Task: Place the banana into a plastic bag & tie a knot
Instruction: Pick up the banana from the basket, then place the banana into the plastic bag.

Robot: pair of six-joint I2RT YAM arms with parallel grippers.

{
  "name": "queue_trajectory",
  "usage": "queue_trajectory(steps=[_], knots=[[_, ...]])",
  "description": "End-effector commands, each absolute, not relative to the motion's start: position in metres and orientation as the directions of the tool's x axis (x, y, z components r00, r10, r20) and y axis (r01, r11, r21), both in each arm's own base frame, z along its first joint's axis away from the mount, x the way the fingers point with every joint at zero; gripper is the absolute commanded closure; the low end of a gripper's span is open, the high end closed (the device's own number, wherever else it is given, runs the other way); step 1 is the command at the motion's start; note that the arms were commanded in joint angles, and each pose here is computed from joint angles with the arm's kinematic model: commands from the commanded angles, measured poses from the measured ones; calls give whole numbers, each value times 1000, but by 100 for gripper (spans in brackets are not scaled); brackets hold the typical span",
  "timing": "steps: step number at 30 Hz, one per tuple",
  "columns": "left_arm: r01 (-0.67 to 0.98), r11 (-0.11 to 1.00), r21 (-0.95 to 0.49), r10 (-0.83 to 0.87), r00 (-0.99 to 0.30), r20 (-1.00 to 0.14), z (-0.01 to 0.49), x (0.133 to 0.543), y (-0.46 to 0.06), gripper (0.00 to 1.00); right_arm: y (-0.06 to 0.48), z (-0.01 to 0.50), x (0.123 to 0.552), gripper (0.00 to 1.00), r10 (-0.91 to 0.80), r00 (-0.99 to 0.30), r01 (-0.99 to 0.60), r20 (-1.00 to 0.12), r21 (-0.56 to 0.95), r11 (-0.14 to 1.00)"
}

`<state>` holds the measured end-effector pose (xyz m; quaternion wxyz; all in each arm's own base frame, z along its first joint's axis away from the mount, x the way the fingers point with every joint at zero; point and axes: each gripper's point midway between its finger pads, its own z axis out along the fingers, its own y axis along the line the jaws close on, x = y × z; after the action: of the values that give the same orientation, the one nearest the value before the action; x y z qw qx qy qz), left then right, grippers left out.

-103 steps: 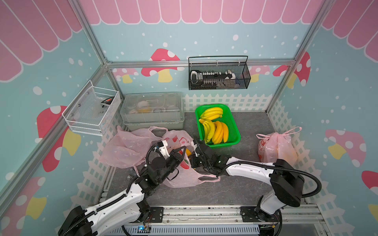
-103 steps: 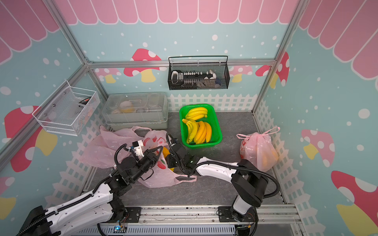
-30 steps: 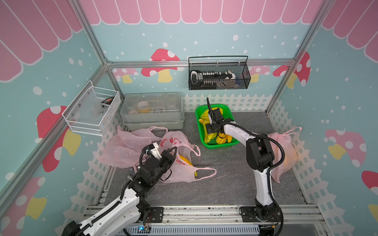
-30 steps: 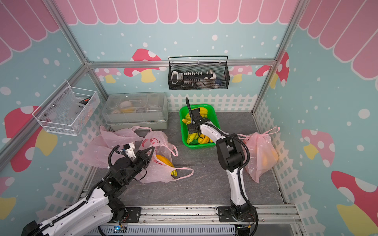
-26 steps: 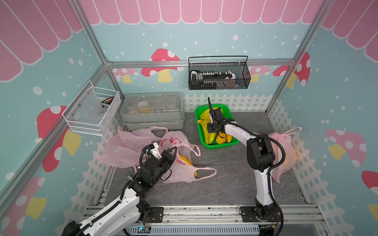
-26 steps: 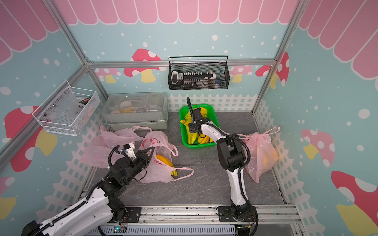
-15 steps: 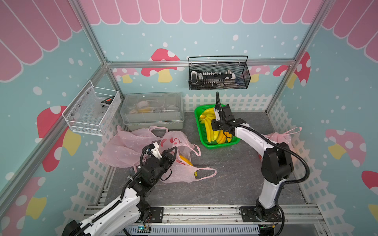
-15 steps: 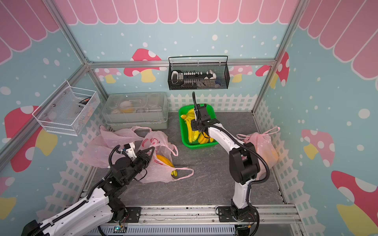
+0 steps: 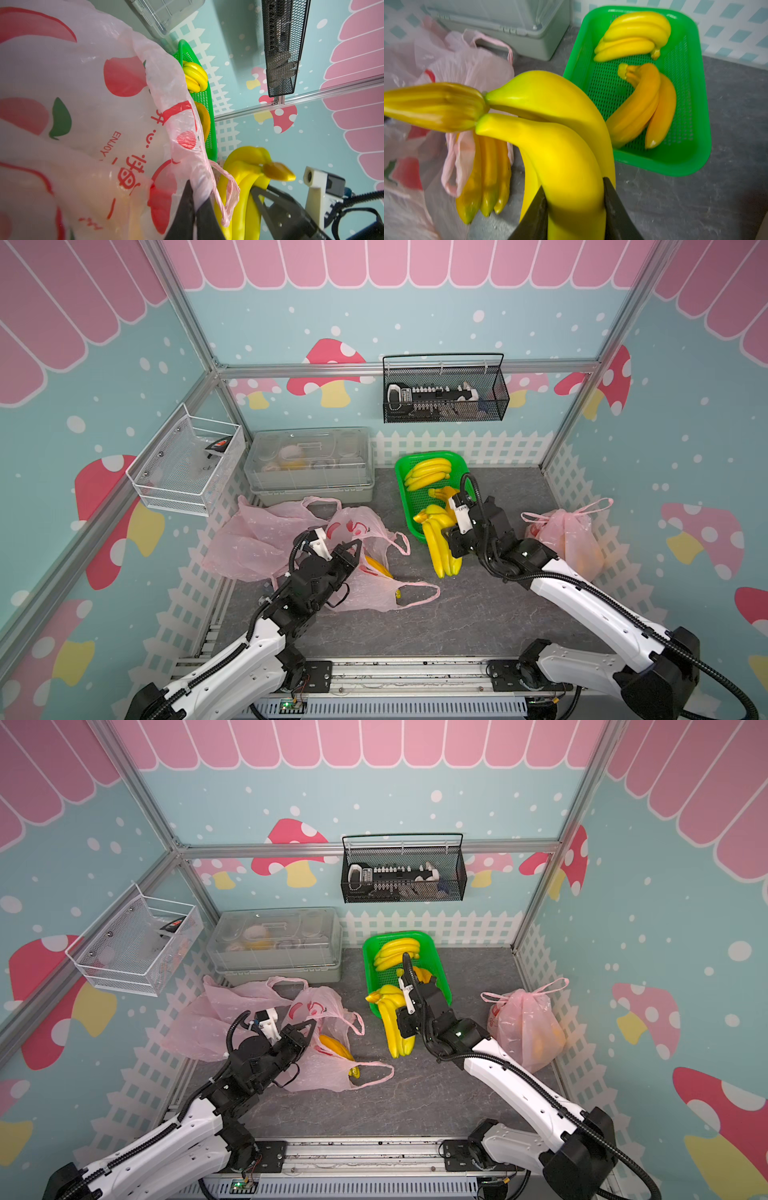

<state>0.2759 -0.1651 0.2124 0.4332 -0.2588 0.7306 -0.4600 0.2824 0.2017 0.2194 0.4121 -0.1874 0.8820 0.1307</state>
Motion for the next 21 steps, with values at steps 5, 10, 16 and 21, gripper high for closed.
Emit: queue_trajectory(steps=[5,10,16,21], knots=[[38,460,-887,-765,-489,-418,223,277,-165,100,185,159,225,77,-252,-697,-397,-671,68,915],[47,464,-885,-755,-502,-422,224,276,-168,100,195,144,216,77,-265,-711,-413,-652,80,907],[84,478,-875,-719,-534,-444,231,271,-176,100,239,143,221,77,-290,-704,-474,-648,125,872],[111,498,-860,-689,-551,-470,236,265,-181,100,279,148,228,77,-293,-697,-509,-654,164,845]])
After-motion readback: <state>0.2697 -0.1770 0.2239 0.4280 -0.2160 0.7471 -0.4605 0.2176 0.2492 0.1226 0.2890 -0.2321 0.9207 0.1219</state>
